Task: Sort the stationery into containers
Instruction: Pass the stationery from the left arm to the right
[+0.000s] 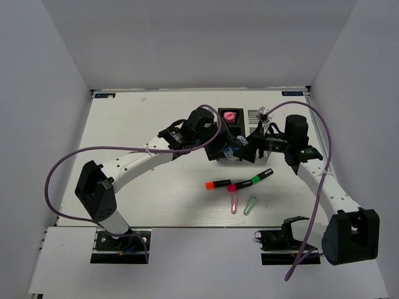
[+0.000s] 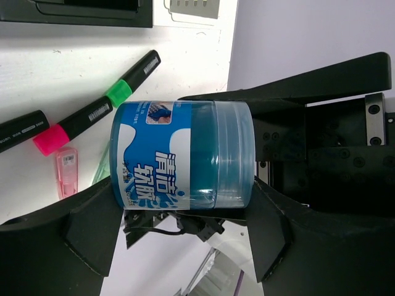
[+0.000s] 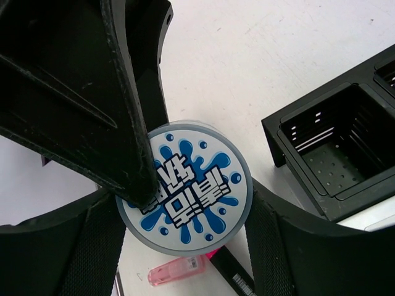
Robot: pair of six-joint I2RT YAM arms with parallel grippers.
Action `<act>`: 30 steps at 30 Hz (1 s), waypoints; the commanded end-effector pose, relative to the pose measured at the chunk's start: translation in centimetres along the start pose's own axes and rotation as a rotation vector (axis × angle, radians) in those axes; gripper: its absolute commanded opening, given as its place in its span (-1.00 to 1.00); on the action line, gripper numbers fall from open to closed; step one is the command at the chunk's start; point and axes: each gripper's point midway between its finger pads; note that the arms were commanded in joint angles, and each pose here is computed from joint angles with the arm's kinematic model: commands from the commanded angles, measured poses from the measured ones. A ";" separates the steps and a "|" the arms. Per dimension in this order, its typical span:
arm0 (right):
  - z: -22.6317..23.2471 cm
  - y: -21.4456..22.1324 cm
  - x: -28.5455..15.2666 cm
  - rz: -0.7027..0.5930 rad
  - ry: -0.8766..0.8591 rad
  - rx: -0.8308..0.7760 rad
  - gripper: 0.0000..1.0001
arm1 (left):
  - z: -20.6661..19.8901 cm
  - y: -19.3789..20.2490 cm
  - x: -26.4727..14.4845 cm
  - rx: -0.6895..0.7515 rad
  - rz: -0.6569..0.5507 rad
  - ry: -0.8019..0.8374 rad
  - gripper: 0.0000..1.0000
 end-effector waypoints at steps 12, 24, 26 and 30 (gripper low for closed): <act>1.2 -2.1 0.0 -0.051 -0.048 -0.034 -1.00 | -3.3 -0.4 -2.3 0.045 -0.012 0.118 -0.06; -0.2 -4.0 0.1 -0.026 0.040 -0.033 -1.00 | -0.9 -2.0 -3.3 0.067 -0.062 0.013 1.00; -0.6 -4.1 0.1 -0.024 0.052 -0.035 -1.00 | -0.6 -2.9 -3.8 0.073 -0.079 -0.013 1.00; -1.8 -5.0 0.1 -0.019 0.112 -0.053 -1.00 | 1.3 -5.4 -5.6 0.112 -0.157 -0.123 1.00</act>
Point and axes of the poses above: each gripper's point midway between its finger pads, its own x axis out along the fingers, its own z axis along the line the jaws close on, y = z × x, and after that the axes turned 9 degrees about x, right-handed
